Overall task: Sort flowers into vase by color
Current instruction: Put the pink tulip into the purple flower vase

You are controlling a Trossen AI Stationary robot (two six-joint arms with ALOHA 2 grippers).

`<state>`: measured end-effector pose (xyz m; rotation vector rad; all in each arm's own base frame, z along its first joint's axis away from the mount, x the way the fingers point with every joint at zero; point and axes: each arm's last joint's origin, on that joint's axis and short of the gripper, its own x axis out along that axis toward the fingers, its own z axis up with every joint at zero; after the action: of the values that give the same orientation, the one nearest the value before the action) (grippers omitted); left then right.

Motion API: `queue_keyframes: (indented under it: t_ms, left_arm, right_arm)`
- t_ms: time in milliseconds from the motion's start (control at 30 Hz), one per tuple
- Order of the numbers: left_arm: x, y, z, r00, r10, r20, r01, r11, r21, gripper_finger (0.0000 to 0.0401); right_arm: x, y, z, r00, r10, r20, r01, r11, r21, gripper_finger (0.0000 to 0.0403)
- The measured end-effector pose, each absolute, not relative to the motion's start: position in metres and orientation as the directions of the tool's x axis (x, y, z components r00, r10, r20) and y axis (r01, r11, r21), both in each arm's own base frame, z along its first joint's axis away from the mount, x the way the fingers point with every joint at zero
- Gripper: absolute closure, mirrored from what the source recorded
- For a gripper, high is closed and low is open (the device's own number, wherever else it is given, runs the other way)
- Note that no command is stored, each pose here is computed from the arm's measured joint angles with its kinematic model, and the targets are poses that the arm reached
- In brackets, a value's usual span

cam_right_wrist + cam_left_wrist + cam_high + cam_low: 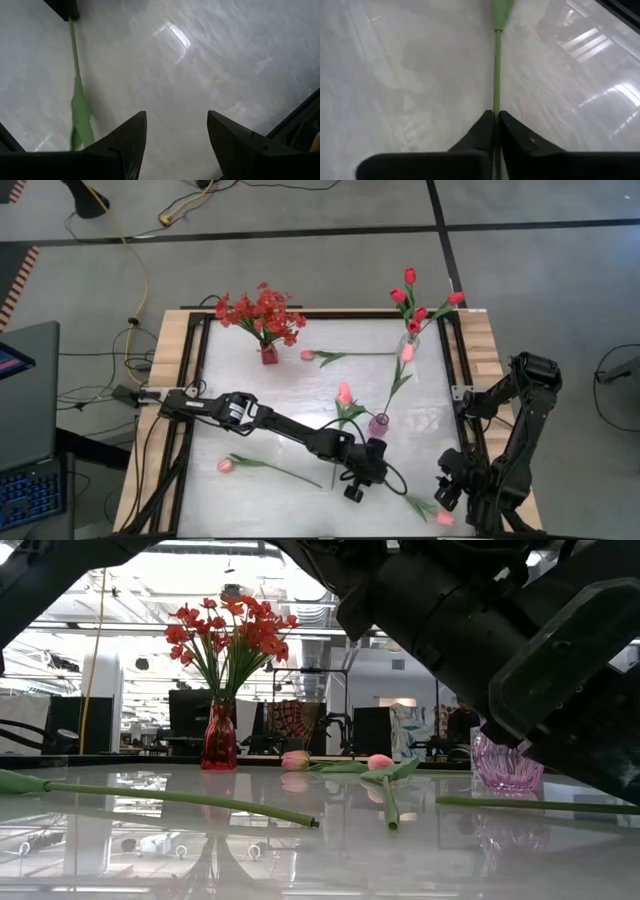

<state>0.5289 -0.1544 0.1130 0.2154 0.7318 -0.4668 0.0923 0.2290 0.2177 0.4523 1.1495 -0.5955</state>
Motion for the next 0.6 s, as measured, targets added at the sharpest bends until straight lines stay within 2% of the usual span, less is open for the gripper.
queue_keyframes:
  t_ms: [133,300,467,600]
  left_arm:
    - [0.525,-0.157,0.118,0.637,-0.32,-0.701,0.471,0.882,0.025,0.0398]
    - [0.509,-0.168,0.135,0.592,-0.217,-0.776,0.457,0.883,0.102,0.04]
    - [0.495,-0.177,0.176,0.643,-0.11,-0.758,0.445,0.859,0.253,0.0401]
    - [0.481,-0.173,0.205,0.621,-0.074,-0.78,0.451,0.848,0.278,0.0401]
  right_arm:
    - [0.092,0.229,0.218,0.287,-0.204,-0.936,0.641,0.767,0.029,0.0168]
    - [0.094,0.227,0.219,0.334,-0.226,-0.915,0.597,0.802,0.02,0.0168]
    - [0.098,0.215,0.227,0.374,-0.282,-0.883,0.582,0.813,-0.013,0.0168]
    - [0.101,0.209,0.232,0.42,-0.323,-0.848,0.583,0.812,-0.021,0.0168]
